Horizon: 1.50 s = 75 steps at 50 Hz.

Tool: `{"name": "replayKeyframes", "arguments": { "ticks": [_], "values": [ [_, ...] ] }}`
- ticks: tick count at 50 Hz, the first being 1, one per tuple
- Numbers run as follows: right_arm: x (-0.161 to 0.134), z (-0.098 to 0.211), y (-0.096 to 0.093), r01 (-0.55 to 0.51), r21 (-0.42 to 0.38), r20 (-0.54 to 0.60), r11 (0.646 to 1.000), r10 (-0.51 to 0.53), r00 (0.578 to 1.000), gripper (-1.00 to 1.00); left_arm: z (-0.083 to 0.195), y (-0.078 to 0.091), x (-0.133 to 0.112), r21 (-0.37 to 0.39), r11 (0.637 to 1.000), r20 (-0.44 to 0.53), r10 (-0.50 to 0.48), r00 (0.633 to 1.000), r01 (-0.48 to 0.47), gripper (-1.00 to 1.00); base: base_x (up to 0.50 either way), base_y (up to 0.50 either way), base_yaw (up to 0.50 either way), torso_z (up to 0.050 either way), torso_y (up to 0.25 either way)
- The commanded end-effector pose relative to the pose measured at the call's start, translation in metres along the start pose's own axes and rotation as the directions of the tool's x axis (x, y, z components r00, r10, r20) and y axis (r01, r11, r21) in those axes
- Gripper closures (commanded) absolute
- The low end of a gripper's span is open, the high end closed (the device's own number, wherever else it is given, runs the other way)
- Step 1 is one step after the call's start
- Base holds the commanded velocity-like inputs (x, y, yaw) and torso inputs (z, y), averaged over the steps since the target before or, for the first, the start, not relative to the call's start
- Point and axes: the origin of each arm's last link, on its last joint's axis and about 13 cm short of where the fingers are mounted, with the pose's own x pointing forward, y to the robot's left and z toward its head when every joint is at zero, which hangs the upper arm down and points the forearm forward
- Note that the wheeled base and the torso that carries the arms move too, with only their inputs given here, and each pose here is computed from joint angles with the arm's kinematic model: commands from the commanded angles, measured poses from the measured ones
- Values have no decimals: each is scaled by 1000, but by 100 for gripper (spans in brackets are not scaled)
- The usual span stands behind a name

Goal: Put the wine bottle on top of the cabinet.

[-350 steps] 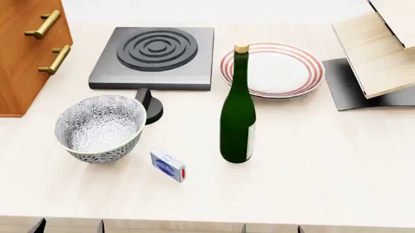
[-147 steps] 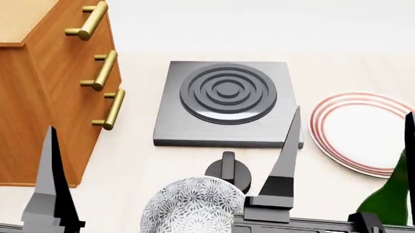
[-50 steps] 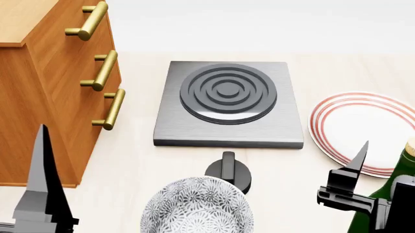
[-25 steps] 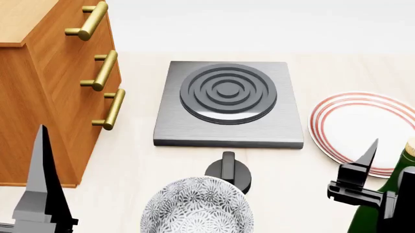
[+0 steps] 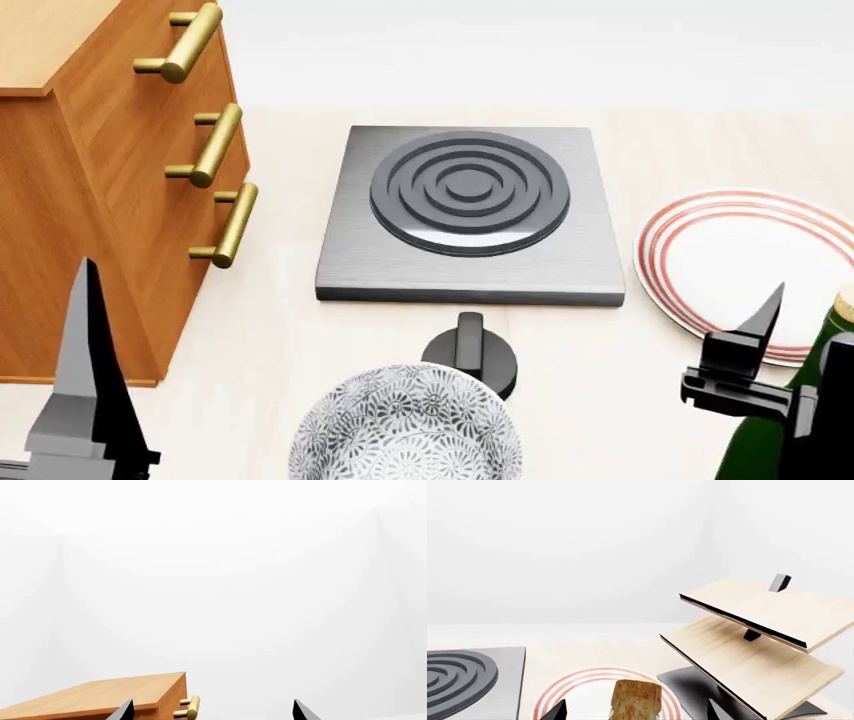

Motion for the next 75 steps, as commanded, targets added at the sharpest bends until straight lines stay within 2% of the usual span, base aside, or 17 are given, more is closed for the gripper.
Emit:
{"name": "replayKeyframes", "arguments": {
  "ticks": [1,2,19,25,41,42,50,54,61,67,75],
  "values": [
    [-1,-3,0,6,1,-3,1000,-6,1000,-100,0,0,-1,1,1000,1,0,1000,0,-100,0,0,0,0,0],
    [-1,-3,0,11,2,-4,1000,-11,1000,100,0,0,0,1,1000,0,0,1000,0,-100,0,0,0,0,0],
    [-2,-5,-1,6,-3,-5,1000,-6,1000,100,0,0,0,4,1000,-3,-2,1000,2,-100,0,0,0,0,0],
    [-1,5,-1,0,-2,19,1000,0,1000,100,0,0,-1,4,1000,-4,-4,1000,4,-100,0,0,0,0,0],
    [4,61,-4,-30,16,145,999,27,989,100,-1,-3,-1,-8,1000,-14,-20,1000,20,-100,0,0,0,0,0],
    [4,68,-2,-46,-6,164,999,46,985,100,-1,-3,-1,-9,1000,-16,-21,1000,21,-100,0,0,0,0,10],
    [3,107,-1,-73,-5,249,997,71,966,100,-1,-4,-1,-8,1000,-17,-26,1000,26,-100,0,0,0,0,0],
    [5,116,4,-105,22,262,994,95,960,100,-1,-4,-1,-7,1000,-17,-27,999,27,-100,0,0,0,0,0],
    [11,117,23,-178,40,256,983,162,953,100,-2,-5,-1,-17,999,-30,-48,998,48,-100,0,0,0,0,1],
    [9,120,38,-267,102,250,958,235,939,100,-2,-6,-2,-22,998,-38,-63,997,62,-100,0,0,0,0,0],
    [1,132,49,-346,133,273,929,301,914,100,-3,-8,-3,-21,996,-57,-86,995,85,-100,0,0,0,0,0]
  ]
}}
